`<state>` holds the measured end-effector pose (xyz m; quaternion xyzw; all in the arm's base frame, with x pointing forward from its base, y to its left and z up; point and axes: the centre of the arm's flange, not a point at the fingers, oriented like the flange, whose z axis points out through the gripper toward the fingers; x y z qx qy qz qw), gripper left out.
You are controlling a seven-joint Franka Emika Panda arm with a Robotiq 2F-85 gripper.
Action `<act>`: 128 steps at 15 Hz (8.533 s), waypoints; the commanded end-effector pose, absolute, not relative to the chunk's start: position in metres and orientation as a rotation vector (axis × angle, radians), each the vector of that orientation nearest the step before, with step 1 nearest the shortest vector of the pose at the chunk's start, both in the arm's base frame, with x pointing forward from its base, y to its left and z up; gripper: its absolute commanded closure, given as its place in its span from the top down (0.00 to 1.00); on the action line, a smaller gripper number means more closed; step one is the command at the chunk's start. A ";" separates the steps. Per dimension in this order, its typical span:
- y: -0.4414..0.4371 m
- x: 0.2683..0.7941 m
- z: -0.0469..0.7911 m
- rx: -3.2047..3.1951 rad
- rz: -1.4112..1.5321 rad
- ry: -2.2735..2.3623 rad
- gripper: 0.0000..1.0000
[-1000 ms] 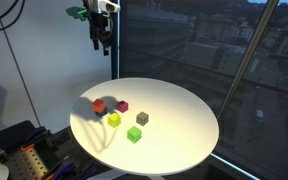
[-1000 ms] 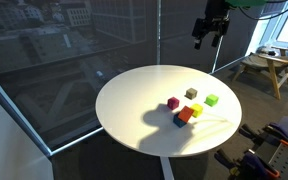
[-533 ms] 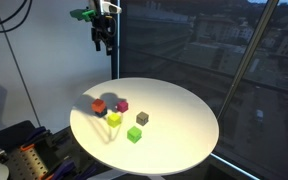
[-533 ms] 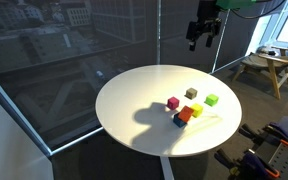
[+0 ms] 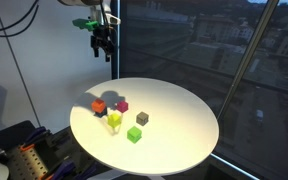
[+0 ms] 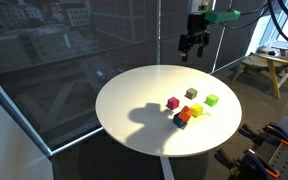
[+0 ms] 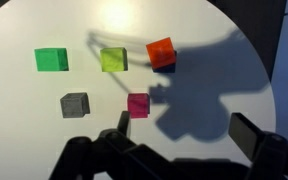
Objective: Put the orange block on the table.
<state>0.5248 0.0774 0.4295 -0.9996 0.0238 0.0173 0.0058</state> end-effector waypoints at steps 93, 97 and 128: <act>0.090 0.492 0.185 -3.104 -0.040 -0.184 1.00; 0.087 0.491 0.180 -3.104 -0.029 -0.186 1.00; 0.094 0.483 0.198 -3.140 0.169 -0.215 0.28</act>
